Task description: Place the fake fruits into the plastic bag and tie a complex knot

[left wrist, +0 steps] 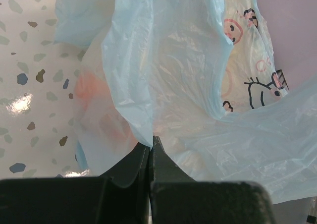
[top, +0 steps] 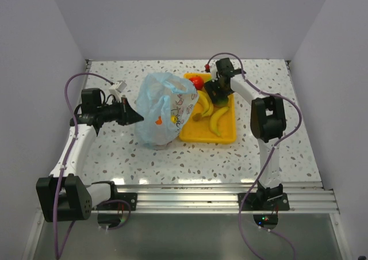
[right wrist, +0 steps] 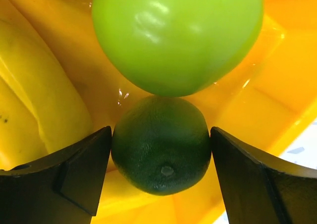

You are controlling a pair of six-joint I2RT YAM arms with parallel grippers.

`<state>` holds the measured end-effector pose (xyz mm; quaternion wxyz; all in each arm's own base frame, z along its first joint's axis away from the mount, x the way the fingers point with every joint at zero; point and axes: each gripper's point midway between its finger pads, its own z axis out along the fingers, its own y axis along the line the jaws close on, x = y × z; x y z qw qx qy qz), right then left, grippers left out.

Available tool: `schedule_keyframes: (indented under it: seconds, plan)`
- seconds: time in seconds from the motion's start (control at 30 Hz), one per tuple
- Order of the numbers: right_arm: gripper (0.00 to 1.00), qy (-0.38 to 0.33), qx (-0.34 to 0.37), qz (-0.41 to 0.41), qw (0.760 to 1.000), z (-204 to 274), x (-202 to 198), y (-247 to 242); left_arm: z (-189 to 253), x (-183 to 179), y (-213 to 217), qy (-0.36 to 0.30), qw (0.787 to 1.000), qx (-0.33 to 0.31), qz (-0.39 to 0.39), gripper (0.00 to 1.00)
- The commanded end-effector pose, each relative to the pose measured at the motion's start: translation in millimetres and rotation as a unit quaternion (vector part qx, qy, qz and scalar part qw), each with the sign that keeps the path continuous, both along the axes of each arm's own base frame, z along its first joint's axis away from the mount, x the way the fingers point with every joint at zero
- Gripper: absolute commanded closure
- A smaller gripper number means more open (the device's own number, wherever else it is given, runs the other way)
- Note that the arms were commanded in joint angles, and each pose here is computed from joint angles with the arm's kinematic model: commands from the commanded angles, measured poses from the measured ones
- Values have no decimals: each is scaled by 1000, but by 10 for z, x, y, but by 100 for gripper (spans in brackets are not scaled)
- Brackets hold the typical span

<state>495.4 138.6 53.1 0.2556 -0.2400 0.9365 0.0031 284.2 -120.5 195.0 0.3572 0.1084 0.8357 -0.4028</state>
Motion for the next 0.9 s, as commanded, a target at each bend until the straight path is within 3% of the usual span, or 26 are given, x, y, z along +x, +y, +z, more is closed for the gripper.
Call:
schedule_keyframes:
  seconds: [0.0, 0.1, 0.2, 0.3, 0.47, 0.67, 0.77, 0.87]
  plan:
    - [17, 25, -9, 8, 1000, -43, -61, -33, 73, 22, -5, -22, 1000, -2, -8, 100]
    - [27, 26, -5, 6, 1000, 8, -70, -30, 70, 23, 5, -22, 1000, -2, -6, 100]
    - [46, 14, 23, 11, 1000, 255, -88, 63, 81, 27, 7, -23, 1000, -1, -6, 100]
    - [57, -21, 72, 15, 997, 795, -145, 167, 87, 17, 4, -23, 1000, -1, -7, 100]
    - [62, -100, 155, 47, 982, 1947, -499, 299, 98, 5, -1, -24, 1000, -2, -8, 100]
    - [66, -91, 253, 107, 957, 2509, -1131, 520, 110, 17, -9, -23, 1000, -7, -9, 100]
    - [66, -78, 338, 155, 925, 2784, -1519, 767, 107, 27, -8, -22, 1000, -7, -8, 100]
    - [68, -98, 369, 209, 900, 3045, -1826, 1141, 119, 35, -9, -24, 1000, -8, -7, 100]
